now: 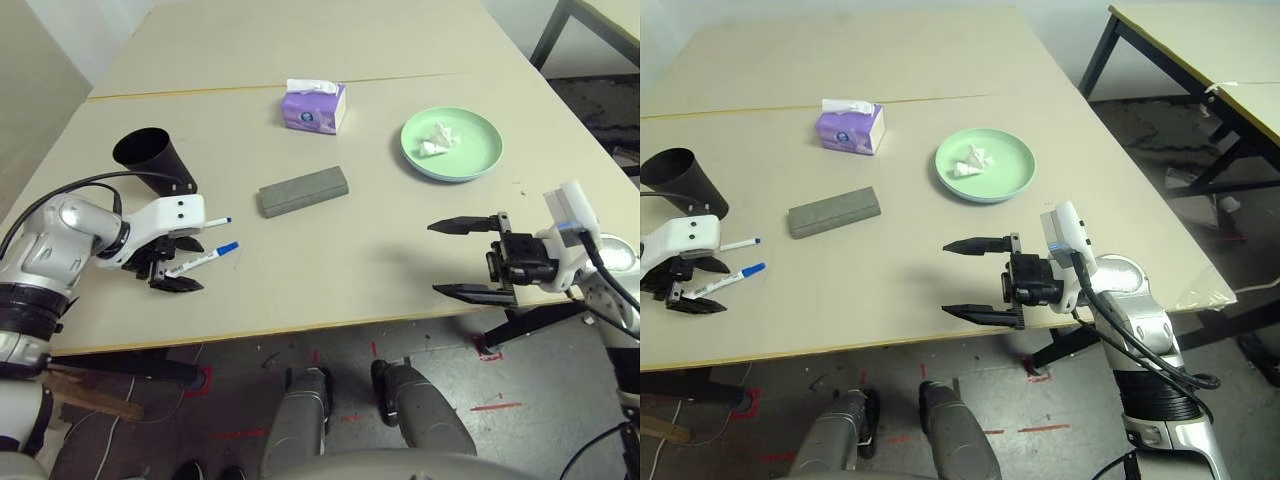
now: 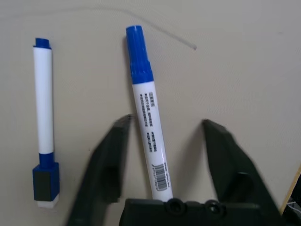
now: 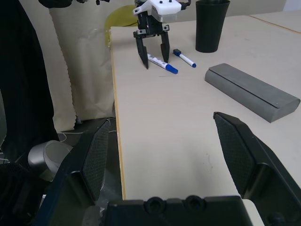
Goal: Organize and tidy the items on the table.
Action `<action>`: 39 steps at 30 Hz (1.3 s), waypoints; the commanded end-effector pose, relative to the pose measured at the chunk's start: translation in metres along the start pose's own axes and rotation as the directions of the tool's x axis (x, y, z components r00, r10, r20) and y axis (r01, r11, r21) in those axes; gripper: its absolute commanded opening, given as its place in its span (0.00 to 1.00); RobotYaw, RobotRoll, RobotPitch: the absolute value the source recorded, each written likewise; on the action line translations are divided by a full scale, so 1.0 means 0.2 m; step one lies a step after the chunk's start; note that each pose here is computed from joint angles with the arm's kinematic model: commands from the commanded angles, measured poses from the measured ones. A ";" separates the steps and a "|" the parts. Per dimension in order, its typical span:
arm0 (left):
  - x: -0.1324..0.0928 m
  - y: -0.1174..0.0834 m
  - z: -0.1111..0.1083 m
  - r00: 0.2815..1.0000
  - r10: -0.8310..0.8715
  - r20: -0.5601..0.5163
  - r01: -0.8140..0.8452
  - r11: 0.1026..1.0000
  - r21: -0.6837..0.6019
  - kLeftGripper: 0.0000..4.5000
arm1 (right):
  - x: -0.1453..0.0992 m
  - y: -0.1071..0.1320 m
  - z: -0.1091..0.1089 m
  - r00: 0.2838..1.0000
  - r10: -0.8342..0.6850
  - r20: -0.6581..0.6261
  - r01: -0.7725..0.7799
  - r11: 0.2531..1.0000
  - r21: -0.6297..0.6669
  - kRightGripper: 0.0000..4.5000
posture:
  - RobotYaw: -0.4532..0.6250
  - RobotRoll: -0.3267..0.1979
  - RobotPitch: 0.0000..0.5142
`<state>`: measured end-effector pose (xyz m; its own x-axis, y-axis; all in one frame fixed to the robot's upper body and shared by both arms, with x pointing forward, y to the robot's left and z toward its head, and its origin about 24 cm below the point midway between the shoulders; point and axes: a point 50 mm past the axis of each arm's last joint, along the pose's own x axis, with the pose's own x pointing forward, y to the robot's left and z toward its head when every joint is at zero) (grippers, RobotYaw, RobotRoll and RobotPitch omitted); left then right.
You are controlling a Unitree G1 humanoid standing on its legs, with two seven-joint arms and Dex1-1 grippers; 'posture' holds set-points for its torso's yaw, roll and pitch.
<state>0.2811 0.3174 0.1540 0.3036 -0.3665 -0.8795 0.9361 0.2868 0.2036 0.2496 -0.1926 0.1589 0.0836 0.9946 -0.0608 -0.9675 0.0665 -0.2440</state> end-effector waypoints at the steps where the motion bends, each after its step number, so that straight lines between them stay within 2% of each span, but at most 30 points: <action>1: 0.05 -0.02 -0.03 0.999 -0.034 -0.015 0.033 0.999 -0.025 0.35 | 0.02 0.00 0.02 1.000 0.015 0.002 -0.015 1.000 -0.014 1.00 | 0.28 0.62 0.36; 3: 0.05 -0.02 -0.03 0.999 -0.035 -0.010 0.035 0.999 -0.027 0.19 | 0.02 0.00 0.02 1.000 0.015 0.004 -0.015 1.000 -0.015 1.00 | 0.28 0.62 0.36; 5: 0.05 -0.02 -0.03 0.999 -0.034 -0.008 0.034 0.999 -0.029 0.06 | 0.02 0.00 0.02 1.000 0.014 0.005 -0.014 1.000 -0.017 1.00 | 0.28 0.62 0.36; 14: 0.02 -0.03 -0.01 0.999 -0.046 0.028 0.047 0.998 -0.049 0.06 | 0.02 0.00 0.02 1.000 0.009 0.009 -0.009 1.000 -0.017 1.00 | 0.29 0.62 0.36; 18: -0.11 -0.06 0.04 0.988 -0.137 0.073 0.144 0.983 -0.109 0.06 | 0.02 -0.01 0.01 1.000 0.006 0.006 -0.005 1.000 -0.008 1.00 | 0.30 0.62 0.37; 21: -0.20 -0.05 0.10 0.988 -0.119 0.100 0.131 0.984 -0.119 0.06 | 0.01 -0.01 0.02 1.000 0.009 0.004 -0.009 1.000 -0.006 1.00 | 0.31 0.62 0.37; 26: -0.37 -0.02 0.21 0.973 -0.070 0.221 0.105 0.983 -0.153 0.06 | 0.01 -0.03 0.02 1.000 0.015 0.003 -0.015 1.000 -0.005 1.00 | 0.32 0.62 0.37; 31: -0.55 0.06 0.30 0.896 0.059 0.440 0.044 0.975 -0.219 0.06 | 0.02 -0.04 0.01 1.000 0.023 0.003 -0.023 1.000 -0.002 1.00 | 0.34 0.62 0.36; 35: -0.65 0.16 0.30 0.774 0.254 0.580 -0.055 0.939 -0.339 0.06 | 0.03 -0.04 0.00 1.000 0.026 0.006 -0.026 1.000 -0.004 1.00 | 0.34 0.62 0.36; 37: -0.68 0.21 0.25 0.704 0.390 0.594 -0.130 0.893 -0.432 0.06 | 0.03 -0.04 0.00 1.000 0.025 0.008 -0.025 1.000 -0.006 1.00 | 0.34 0.62 0.35; 39: -0.69 0.24 0.19 0.673 0.489 0.555 -0.212 0.847 -0.488 0.06 | 0.03 -0.04 0.00 1.000 0.023 0.010 -0.023 1.000 -0.006 1.00 | 0.34 0.62 0.35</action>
<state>0.2903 0.3342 0.3042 0.6918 -0.6670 -0.2766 0.7139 0.6893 0.1232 0.2585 -0.1881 0.1629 0.0687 0.9965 -0.0485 -0.9672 0.0546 -0.2482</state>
